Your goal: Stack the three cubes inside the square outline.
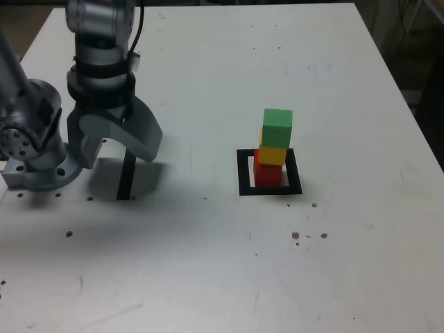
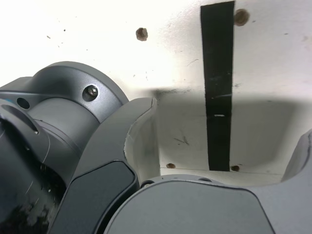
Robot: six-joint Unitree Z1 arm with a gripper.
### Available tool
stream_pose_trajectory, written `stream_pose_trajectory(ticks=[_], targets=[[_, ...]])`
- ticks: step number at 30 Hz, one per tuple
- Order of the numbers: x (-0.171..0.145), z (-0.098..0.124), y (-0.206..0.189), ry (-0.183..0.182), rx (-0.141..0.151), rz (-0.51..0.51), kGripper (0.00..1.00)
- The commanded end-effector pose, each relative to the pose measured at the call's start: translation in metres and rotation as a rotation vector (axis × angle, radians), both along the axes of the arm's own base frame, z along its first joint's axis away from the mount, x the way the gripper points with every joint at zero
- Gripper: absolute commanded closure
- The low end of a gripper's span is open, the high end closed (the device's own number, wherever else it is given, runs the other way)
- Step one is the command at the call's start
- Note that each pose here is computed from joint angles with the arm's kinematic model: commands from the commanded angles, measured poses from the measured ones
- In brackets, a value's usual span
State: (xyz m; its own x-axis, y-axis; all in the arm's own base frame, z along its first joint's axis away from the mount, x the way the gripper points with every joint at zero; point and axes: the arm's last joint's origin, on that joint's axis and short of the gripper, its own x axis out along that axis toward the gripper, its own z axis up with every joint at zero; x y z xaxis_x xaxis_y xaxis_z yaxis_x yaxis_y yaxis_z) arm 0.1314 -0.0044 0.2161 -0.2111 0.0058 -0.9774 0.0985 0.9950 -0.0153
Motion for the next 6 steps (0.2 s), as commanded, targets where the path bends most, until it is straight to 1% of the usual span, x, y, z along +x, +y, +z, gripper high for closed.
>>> stream_pose_trajectory(ticks=[1, 6], targets=[[0.0004, -0.0014, 0.0001, 0.002, -0.003, 0.002, 0.0], [0.0014, 0.0003, 0.0001, -0.003, -0.003, 0.001, 0.01]])
